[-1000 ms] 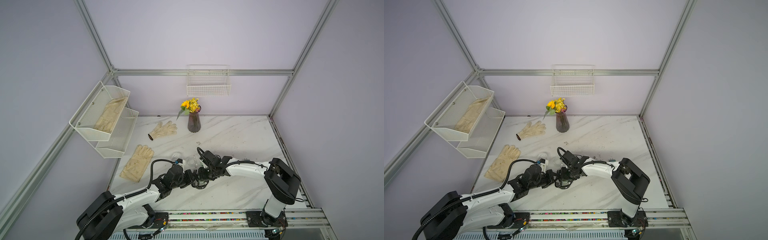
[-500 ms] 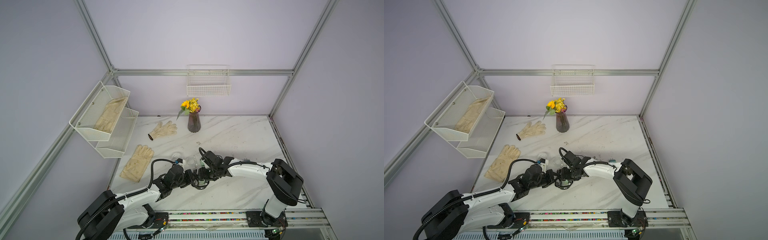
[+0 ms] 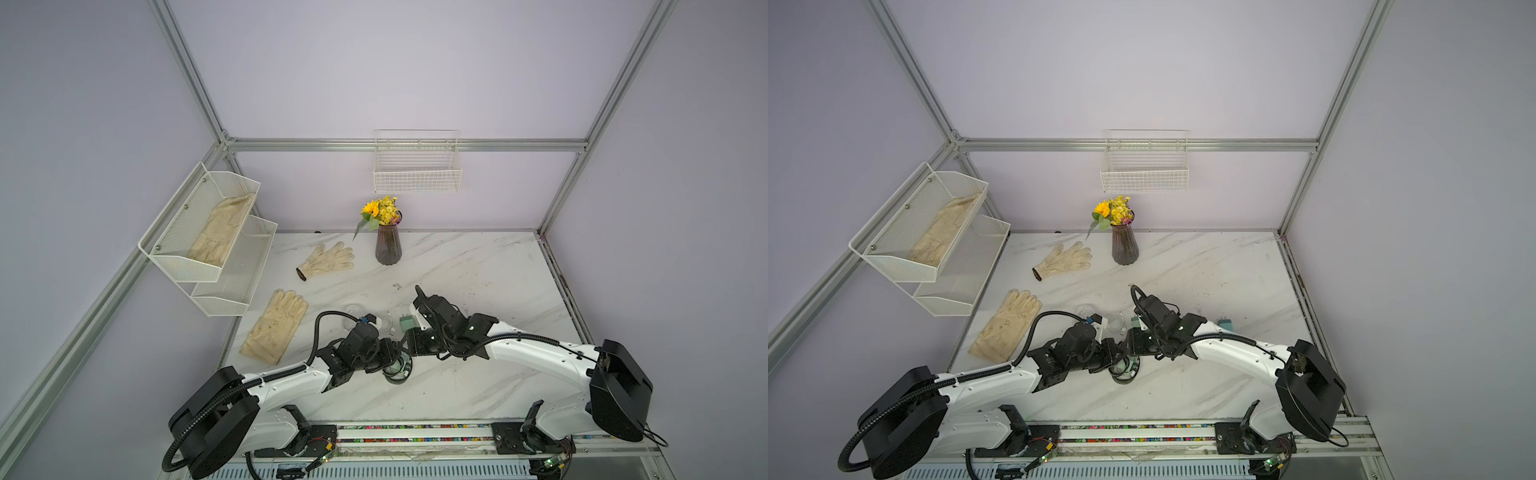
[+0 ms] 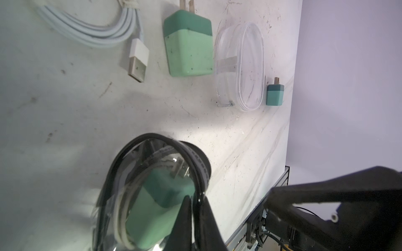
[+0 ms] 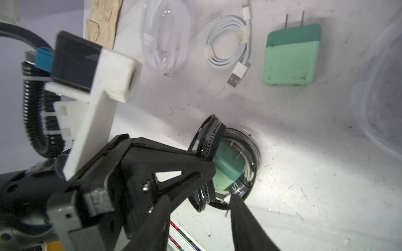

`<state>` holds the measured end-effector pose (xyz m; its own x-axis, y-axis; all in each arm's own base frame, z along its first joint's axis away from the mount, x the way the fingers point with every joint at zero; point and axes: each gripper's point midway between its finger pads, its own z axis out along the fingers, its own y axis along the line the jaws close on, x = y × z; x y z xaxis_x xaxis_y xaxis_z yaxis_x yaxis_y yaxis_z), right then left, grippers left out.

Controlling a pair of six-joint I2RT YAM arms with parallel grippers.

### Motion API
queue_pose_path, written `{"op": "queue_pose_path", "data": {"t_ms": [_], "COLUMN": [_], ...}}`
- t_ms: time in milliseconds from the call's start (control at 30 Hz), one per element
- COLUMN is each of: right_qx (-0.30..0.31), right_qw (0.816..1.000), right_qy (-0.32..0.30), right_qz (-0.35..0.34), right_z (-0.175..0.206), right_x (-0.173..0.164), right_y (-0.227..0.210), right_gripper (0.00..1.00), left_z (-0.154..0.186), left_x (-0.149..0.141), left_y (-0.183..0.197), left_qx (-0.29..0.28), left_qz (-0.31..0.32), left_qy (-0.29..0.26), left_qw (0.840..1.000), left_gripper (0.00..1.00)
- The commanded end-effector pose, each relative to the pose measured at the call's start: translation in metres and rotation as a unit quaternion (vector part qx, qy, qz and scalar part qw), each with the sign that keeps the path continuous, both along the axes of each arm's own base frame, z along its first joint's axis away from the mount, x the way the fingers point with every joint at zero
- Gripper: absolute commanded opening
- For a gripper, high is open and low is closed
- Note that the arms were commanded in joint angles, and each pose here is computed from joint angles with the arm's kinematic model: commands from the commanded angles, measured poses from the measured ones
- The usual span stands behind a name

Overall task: Pack away charging kits
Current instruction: Place the plug in the storage bag, then close the storage bag at the center of the board, then place the storage bag at the center of the board.

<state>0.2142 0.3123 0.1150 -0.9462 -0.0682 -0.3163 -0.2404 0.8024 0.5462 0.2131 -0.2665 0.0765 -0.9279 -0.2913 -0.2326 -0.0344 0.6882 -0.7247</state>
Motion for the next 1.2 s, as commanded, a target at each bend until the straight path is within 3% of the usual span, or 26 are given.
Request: {"op": "queue_pose_path", "data": {"t_ms": [0,433,533,700,867,1167], "right_qx": [-0.017,0.036,0.050,0.067,0.071,0.078], "right_qw": [1.000,0.999,0.999,0.998,0.997,0.997], "right_qy": [-0.002,-0.015,-0.013,-0.003,0.015,0.027], "right_qz": [0.001,-0.009,-0.005,-0.003,-0.004,0.012], "right_z": [-0.020,-0.007,-0.003,-0.006,-0.017,-0.022], "right_x": [-0.002,-0.001,-0.003,-0.007,-0.009,-0.010], "right_y": [-0.012,-0.034,-0.032,-0.028,-0.025,-0.009], "right_gripper": [0.40,0.40,0.42,0.43,0.43,0.44], "left_z": [0.025,0.020,0.009,0.033,0.051,0.067], "left_x": [0.008,-0.006,-0.007,-0.005,-0.006,-0.001], "left_y": [-0.019,-0.052,-0.056,-0.046,-0.030,0.000], "left_qx": [-0.001,0.026,0.036,0.036,0.044,0.018], "left_qz": [-0.028,-0.091,-0.096,-0.088,-0.085,-0.054], "left_qy": [-0.028,-0.021,-0.009,-0.042,-0.066,-0.079], "left_qw": [0.999,0.995,0.995,0.995,0.993,0.995], "left_gripper": [0.10,0.13,0.24,0.57,0.77,0.79]}}
